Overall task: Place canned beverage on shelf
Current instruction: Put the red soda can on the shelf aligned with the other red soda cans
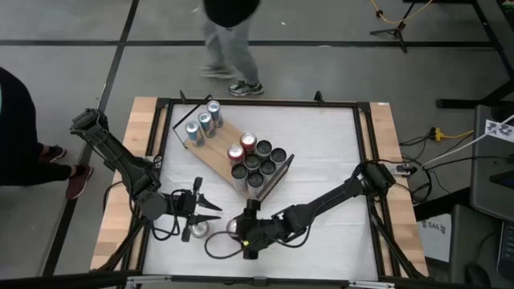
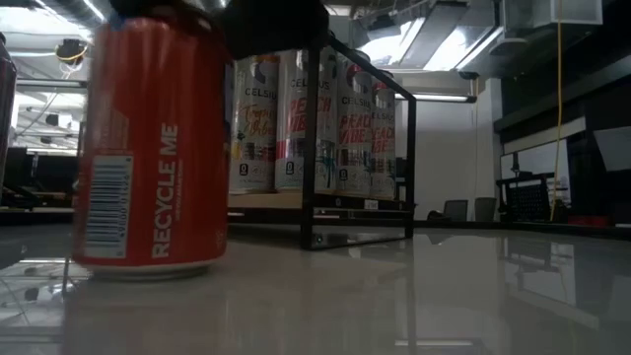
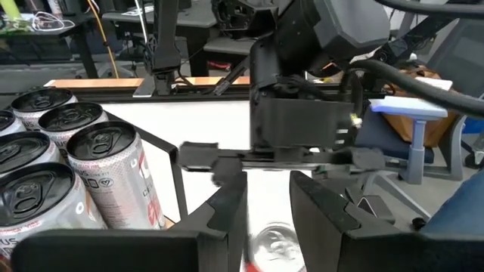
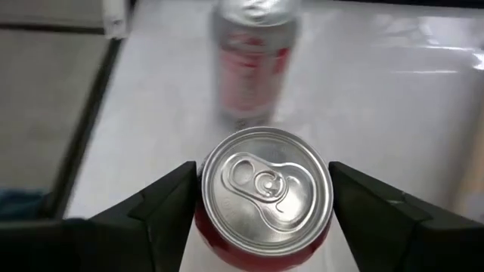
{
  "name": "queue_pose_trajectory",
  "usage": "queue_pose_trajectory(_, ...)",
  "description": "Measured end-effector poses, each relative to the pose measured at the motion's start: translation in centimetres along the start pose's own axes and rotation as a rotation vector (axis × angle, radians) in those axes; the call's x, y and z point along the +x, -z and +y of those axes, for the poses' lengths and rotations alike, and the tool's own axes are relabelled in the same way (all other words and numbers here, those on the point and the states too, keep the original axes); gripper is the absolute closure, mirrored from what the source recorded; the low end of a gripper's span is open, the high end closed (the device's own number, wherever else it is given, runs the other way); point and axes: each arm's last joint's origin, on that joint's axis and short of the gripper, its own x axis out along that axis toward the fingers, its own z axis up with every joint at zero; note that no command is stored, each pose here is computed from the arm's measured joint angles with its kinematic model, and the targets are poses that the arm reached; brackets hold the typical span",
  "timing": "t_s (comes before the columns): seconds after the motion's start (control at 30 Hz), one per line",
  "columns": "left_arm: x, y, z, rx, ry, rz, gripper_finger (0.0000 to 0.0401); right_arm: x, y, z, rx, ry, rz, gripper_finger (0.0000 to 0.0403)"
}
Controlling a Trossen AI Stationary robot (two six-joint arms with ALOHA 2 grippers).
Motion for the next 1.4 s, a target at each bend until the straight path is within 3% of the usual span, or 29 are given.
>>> queue_pose_trajectory(0.17, 0.0, 0.1, 0.03, 0.007, -0.003, 0.009, 0.0308, 0.08, -0.03, -0.32, 0.123, 0.07, -0.023, 0.0123)
queue_pose_trajectory(0.3, 0.0, 0.15, 0.04, 0.011, -0.004, 0.014, 0.0308, 0.05, -0.1, -0.32, 0.153, 0.088, -0.037, 0.0123)
queue_pose_trajectory(0.47, 0.0, 0.15, 0.05, 0.011, -0.004, 0.014, 0.0308, -0.1, -0.01, -0.16, 0.15, 0.128, -0.049, 0.0123)
queue_pose_trajectory(1.4, 0.0, 0.12, 0.04, 0.005, -0.002, 0.011, 0.0308, -0.11, -0.08, -0.04, 0.142, 0.048, -0.023, 0.0123)
